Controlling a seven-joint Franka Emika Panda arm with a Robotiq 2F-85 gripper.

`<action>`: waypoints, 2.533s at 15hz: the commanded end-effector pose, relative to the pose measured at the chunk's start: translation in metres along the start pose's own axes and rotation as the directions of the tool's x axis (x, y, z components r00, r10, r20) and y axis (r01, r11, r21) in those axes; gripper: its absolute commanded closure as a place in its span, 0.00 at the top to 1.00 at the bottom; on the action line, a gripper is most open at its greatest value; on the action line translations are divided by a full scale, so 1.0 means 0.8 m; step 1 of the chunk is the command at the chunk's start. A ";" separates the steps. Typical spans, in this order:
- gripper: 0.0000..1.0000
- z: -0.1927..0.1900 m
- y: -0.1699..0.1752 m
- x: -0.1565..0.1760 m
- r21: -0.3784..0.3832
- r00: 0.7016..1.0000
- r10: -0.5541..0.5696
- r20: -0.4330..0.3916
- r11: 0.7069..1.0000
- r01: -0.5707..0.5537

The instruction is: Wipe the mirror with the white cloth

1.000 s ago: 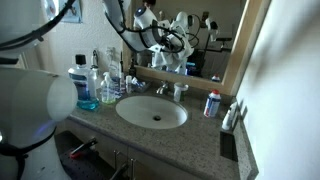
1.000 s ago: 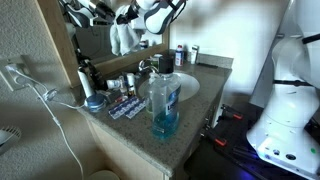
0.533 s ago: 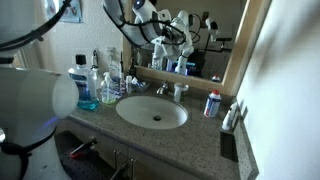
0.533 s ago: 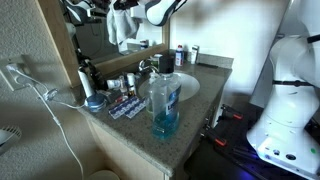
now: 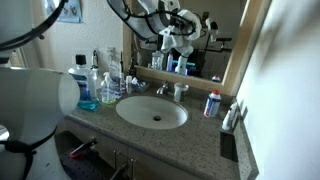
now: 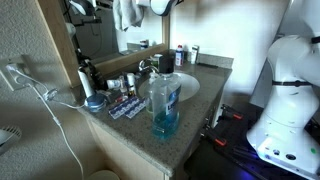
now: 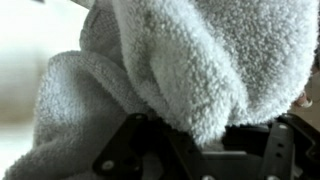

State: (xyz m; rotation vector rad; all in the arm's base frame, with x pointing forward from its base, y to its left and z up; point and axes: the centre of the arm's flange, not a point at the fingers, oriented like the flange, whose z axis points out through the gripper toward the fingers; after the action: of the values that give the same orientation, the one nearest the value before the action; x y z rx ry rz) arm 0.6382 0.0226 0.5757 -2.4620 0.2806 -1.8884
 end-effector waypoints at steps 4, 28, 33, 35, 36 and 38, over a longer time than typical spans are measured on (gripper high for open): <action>0.02 -0.038 0.035 0.015 -0.138 0.998 0.021 0.056 0.990 -0.013; 0.02 -0.263 0.205 -0.026 -0.688 0.769 0.498 0.401 0.718 -0.107; 0.02 -0.241 0.254 -0.103 -0.738 0.722 0.541 0.431 0.672 -0.063; 0.02 -0.234 0.270 -0.133 -0.749 0.709 0.556 0.433 0.660 -0.060; 0.02 -0.233 0.278 -0.146 -0.752 0.697 0.567 0.438 0.656 -0.062; 0.02 -0.231 0.288 -0.167 -0.757 0.660 0.593 0.461 0.651 -0.057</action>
State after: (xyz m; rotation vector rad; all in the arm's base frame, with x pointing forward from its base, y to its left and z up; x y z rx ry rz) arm 0.4031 -0.1549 0.4896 -2.9759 1.5569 -0.6662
